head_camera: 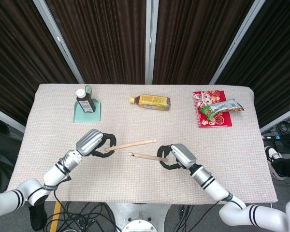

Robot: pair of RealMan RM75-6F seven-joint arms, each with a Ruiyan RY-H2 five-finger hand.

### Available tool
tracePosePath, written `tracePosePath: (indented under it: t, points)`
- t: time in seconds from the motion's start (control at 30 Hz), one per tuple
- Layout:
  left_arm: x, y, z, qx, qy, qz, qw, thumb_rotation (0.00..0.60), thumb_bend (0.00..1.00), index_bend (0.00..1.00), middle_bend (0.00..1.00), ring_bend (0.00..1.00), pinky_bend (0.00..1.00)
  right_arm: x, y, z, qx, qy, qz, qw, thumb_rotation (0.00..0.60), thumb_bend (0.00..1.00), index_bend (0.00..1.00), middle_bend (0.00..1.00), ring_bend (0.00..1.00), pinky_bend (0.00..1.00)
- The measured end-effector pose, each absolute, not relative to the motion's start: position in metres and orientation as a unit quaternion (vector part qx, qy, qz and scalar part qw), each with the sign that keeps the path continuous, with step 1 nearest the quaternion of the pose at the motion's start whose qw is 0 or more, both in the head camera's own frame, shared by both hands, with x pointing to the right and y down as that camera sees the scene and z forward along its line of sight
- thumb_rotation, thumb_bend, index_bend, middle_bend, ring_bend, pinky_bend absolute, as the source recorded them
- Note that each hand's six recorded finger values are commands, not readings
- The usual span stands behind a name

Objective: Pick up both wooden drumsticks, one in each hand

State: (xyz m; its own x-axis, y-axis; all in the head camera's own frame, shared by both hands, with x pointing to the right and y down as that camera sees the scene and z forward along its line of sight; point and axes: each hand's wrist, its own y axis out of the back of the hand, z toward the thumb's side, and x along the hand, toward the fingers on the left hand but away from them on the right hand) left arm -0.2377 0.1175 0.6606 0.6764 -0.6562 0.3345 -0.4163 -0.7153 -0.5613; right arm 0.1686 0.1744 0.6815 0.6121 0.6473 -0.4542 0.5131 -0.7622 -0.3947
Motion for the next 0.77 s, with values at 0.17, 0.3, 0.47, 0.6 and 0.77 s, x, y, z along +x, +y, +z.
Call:
tracePosePath:
  t: [0.17,0.3,0.47,0.6,0.77]
  points:
    - [-0.225,0.118,0.656,-0.897,0.291,-0.251,0.220,0.600,0.54,0.69,0.72,0.81,0.85,0.138,0.172,0.682,-0.896,-0.338,0.269,0.103,0.600,0.45,0.79,0.68,0.52,0.46]
    - [-0.220,0.119,0.653,-0.901,0.286,-0.243,0.218,0.600,0.54,0.69,0.72,0.81,0.85,0.122,0.167,0.681,-0.896,-0.345,0.259,0.104,0.600,0.45,0.79,0.68,0.52,0.46]
    - [-0.218,0.119,0.651,-0.903,0.286,-0.238,0.215,0.600,0.54,0.69,0.72,0.81,0.85,0.113,0.165,0.681,-0.896,-0.349,0.255,0.103,0.600,0.45,0.79,0.68,0.52,0.46]
    - [-0.219,0.119,0.650,-0.905,0.289,-0.235,0.205,0.600,0.54,0.69,0.72,0.81,0.85,0.114,0.164,0.683,-0.895,-0.348,0.259,0.103,0.600,0.46,0.79,0.68,0.52,0.46]
    - [-0.220,0.119,0.649,-0.907,0.288,-0.233,0.201,0.600,0.54,0.69,0.72,0.81,0.85,0.116,0.163,0.682,-0.894,-0.351,0.258,0.101,0.600,0.45,0.79,0.68,0.52,0.46]
